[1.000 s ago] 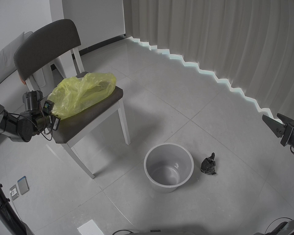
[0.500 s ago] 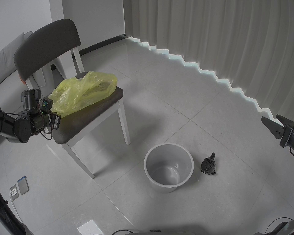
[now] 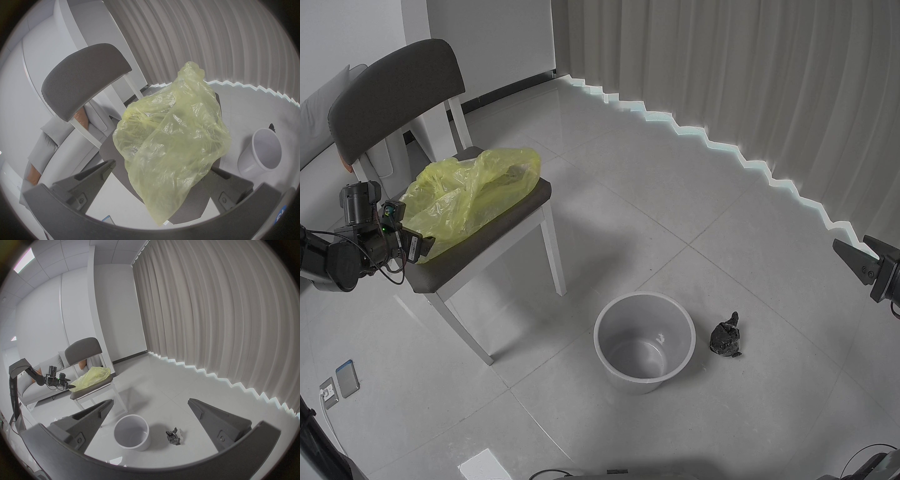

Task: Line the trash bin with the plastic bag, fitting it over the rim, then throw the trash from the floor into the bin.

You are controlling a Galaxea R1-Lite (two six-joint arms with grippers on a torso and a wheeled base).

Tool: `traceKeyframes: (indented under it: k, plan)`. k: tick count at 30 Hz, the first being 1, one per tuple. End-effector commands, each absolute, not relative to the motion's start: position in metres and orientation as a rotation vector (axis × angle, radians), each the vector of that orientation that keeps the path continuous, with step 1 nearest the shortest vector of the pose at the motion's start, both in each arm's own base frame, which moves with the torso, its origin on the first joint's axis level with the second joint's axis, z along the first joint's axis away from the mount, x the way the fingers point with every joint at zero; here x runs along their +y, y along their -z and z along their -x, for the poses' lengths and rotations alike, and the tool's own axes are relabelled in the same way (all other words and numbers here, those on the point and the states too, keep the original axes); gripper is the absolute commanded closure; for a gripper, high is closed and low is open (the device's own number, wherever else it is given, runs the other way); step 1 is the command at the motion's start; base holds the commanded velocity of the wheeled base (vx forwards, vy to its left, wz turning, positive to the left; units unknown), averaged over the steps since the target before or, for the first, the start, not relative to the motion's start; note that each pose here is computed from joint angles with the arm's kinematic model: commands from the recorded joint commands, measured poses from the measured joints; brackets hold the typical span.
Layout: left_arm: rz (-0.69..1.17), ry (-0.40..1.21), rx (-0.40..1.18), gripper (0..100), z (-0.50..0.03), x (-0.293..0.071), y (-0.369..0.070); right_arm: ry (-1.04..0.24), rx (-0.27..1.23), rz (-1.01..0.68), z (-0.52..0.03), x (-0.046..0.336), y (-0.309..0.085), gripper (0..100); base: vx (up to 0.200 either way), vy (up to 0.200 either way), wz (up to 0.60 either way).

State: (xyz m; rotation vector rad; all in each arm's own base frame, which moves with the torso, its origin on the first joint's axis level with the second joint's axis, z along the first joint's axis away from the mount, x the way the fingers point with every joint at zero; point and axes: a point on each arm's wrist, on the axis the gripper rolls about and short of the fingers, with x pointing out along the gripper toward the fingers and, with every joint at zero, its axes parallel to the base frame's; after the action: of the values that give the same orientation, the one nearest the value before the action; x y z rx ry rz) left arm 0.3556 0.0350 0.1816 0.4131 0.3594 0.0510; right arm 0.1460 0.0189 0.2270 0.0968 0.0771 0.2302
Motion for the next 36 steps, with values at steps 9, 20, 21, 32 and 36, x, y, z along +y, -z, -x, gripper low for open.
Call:
traceKeyframes:
  k: [9, 20, 21, 32, 36]
  plan:
    - [-0.417, -0.058, 0.363, 100, -0.358, 0.036, -0.180, -0.231, 0.080, -0.097, -0.147, 0.019, -0.226, 0, 0.000, 0.000, 0.00]
    - [-0.406, -0.062, 0.342, 100, -0.354, 0.036, -0.187, -0.236, 0.071, -0.096, -0.147, 0.020, -0.228, 0, 0.000, 0.000, 0.00]
    - [-0.401, -0.062, 0.337, 100, -0.353, 0.036, -0.189, -0.239, 0.067, -0.096, -0.146, 0.021, -0.229, 0, 0.000, 0.000, 0.00]
    - [-0.329, 0.150, 0.049, 100, -0.289, -0.025, -0.298, -0.437, 0.077, -0.075, -0.164, 0.060, -0.244, 0, 0.000, 0.000, 0.00]
    - [-0.336, 0.307, 0.021, 100, -0.255, -0.041, -0.341, -0.451, 0.111, -0.070, -0.186, 0.070, -0.244, 0, 0.000, 0.000, 0.00]
